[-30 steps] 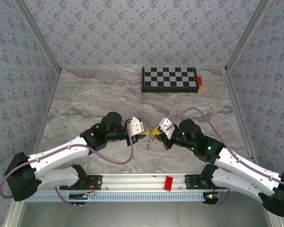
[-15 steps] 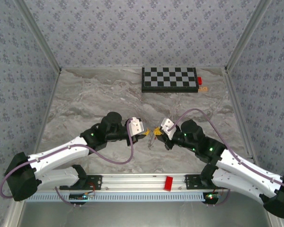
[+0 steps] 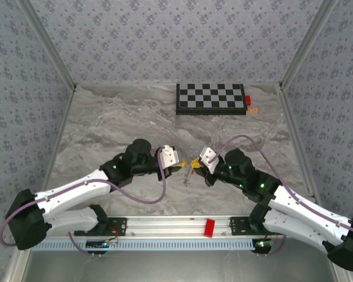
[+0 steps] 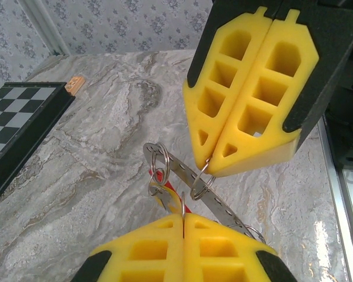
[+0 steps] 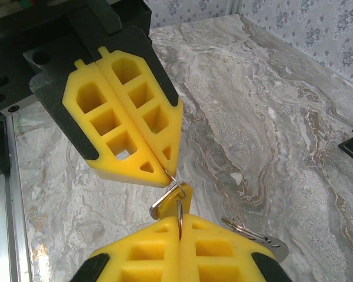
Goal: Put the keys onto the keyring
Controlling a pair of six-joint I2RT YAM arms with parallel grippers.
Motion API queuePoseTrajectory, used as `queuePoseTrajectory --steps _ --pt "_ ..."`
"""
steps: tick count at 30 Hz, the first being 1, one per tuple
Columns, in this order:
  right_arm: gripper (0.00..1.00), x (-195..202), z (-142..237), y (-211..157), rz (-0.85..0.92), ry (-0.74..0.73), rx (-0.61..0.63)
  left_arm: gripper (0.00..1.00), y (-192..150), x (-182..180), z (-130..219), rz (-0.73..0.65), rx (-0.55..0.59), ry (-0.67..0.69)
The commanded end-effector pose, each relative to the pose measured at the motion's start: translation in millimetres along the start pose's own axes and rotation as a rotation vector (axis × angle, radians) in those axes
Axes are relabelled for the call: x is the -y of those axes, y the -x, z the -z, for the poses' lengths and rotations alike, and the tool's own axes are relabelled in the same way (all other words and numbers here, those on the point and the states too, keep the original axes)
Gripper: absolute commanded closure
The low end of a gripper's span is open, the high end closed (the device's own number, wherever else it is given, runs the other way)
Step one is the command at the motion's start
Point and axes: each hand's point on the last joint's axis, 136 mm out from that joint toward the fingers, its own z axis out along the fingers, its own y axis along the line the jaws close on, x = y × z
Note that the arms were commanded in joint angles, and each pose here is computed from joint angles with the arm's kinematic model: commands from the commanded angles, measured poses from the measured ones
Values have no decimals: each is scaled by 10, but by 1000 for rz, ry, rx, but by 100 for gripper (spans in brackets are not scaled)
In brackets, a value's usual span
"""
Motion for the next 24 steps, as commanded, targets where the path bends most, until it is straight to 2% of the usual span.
queuePoseTrajectory --steps 1,15,24 --pt "100 16 9 77 12 -8 27 100 88 19 4 -2 31 -21" --pt "100 25 0 77 8 -6 25 100 110 113 -3 0 38 -79" --pt "100 -4 -14 46 -9 11 29 100 119 60 -19 6 49 -52"
